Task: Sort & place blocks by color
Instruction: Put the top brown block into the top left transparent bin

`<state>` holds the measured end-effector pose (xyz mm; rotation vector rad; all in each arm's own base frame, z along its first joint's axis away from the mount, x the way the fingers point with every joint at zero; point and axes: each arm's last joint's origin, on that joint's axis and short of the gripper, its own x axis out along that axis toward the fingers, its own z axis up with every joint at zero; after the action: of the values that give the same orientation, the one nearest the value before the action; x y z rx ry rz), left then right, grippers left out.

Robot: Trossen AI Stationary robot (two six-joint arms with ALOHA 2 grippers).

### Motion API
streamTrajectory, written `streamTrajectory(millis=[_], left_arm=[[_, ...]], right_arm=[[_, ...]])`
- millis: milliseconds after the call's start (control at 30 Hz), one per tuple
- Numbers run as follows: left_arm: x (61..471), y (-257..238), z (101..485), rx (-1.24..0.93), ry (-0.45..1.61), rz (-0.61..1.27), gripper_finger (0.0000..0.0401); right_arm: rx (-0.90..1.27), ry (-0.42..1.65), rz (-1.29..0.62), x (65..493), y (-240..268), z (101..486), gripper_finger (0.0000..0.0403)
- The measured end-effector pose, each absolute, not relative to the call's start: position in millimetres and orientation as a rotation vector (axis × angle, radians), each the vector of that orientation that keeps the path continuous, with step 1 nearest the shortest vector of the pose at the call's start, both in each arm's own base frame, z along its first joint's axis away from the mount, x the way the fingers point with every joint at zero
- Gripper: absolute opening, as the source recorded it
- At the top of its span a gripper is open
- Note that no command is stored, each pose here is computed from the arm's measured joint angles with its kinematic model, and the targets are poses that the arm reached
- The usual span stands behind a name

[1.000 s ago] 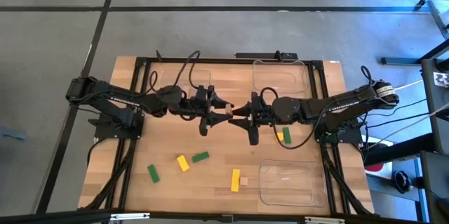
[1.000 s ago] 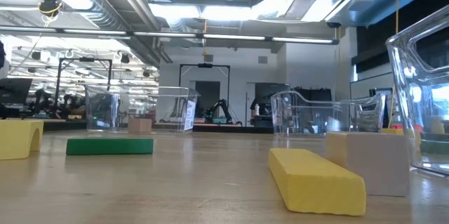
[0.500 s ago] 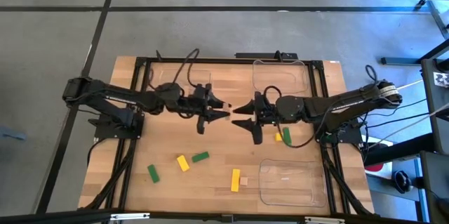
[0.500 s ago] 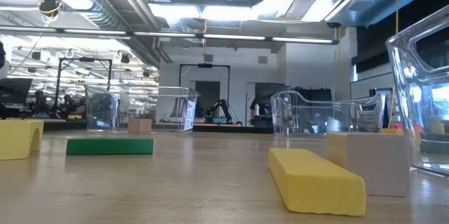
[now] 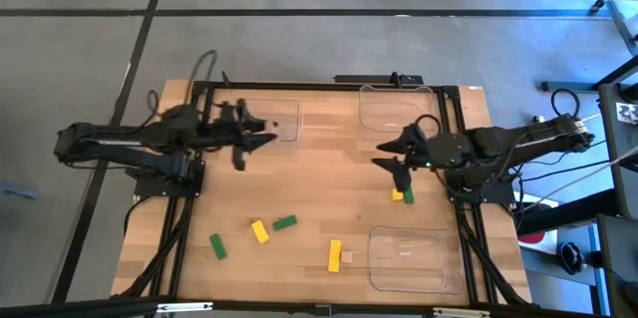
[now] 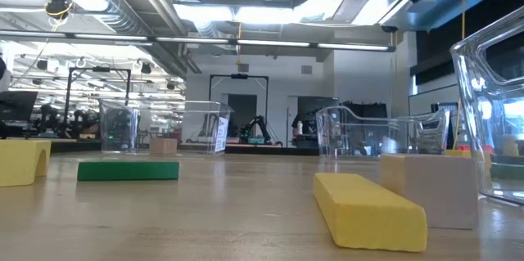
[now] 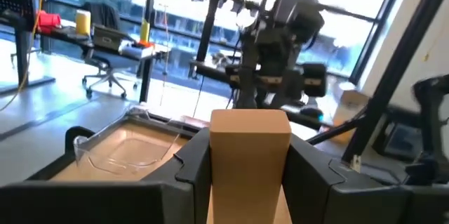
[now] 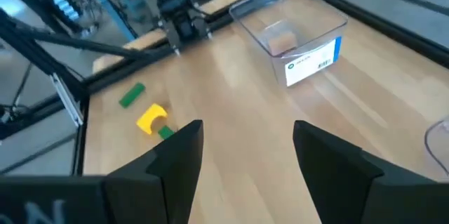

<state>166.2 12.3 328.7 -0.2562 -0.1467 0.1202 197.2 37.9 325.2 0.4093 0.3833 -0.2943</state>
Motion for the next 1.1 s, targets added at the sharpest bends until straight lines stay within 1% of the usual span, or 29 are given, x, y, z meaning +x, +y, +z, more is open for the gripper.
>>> streamTrajectory(millis=[133,267,333,567,733,833,900,1100], left_arm=[[149.0,9.2,321.7,-0.261,-0.177,0.114,0.0120],[146.6,9.1,320.1,-0.261,-0.164,0.115,0.0120],[147.2,9.1,319.0,-0.261,-0.154,0.117,0.0120],[149.1,9.2,314.8,-0.262,-0.112,0.123,0.0120],[148.9,9.5,315.0,-0.296,-0.118,0.132,0.0120],[150.3,11.3,319.5,-0.330,-0.114,0.187,0.0120],[157.3,16.2,328.9,-0.331,-0.081,0.264,0.0120],[180.5,55.8,352.6,-0.343,0.248,0.552,0.0120]], right_arm=[[0.469,0.255,-0.263,189.9,39.8,313.0,0.0224],[0.460,0.092,-0.137,192.7,42.6,313.7,0.0225],[0.437,0.046,-0.075,193.9,44.3,315.5,0.0225],[0.350,0.032,-0.026,194.1,45.4,318.2,0.0225],[0.348,0.029,-0.019,194.1,45.6,319.0,0.0225],[0.348,0.030,-0.020,194.1,45.6,318.9,0.0225],[0.348,0.029,-0.021,194.1,45.5,318.9,0.0225],[0.353,0.030,-0.021,194.1,45.5,318.8,0.0225]])
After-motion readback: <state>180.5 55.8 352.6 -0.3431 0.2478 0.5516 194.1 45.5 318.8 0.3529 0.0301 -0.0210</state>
